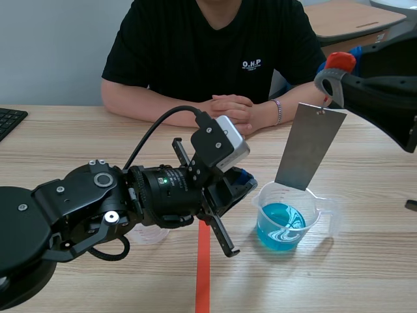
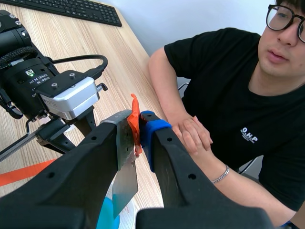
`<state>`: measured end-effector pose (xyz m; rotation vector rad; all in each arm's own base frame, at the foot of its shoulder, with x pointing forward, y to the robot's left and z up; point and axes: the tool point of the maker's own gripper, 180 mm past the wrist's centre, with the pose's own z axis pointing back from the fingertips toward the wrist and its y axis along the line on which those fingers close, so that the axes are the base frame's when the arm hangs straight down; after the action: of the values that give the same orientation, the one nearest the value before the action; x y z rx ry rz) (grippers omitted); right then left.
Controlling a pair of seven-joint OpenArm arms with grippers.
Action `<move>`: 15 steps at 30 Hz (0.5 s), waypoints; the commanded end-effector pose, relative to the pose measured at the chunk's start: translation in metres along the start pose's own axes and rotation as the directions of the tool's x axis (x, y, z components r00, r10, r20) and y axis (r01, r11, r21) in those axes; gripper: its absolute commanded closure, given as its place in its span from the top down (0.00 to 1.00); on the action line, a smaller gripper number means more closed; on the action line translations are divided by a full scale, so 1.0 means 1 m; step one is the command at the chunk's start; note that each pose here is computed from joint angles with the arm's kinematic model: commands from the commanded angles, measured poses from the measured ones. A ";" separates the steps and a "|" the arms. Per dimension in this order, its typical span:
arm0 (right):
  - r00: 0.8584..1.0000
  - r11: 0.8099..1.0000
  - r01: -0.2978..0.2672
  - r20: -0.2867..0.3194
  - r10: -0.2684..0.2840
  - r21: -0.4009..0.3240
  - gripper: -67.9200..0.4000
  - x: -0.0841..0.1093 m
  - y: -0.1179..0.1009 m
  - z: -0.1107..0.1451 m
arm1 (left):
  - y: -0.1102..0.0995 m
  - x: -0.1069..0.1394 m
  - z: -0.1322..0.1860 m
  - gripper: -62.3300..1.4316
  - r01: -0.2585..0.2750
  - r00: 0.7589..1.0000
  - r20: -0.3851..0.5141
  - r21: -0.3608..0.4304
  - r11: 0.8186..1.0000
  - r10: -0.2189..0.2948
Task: Do the redox reaction experiment.
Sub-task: 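Raise the plate and point at it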
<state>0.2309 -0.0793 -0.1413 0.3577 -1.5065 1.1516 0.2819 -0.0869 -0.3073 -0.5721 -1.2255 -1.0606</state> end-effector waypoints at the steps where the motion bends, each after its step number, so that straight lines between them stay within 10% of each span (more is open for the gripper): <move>1: 0.999 1.000 -0.025 0.025 0.025 0.011 0.03 0.010 -0.001 0.000 | 0.001 0.015 -0.004 0.10 0.001 0.999 0.044 0.001 1.000 -0.001; 15: 0.999 1.000 -0.026 0.024 0.026 0.011 0.03 0.010 -0.001 0.000 | 0.001 0.001 0.038 0.10 0.002 1.000 0.003 0.009 1.000 -0.002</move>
<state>0.2309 -0.0793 -0.1413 0.3577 -1.5065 1.1516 0.2655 -0.0544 -0.3067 -0.5534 -1.1990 -1.0755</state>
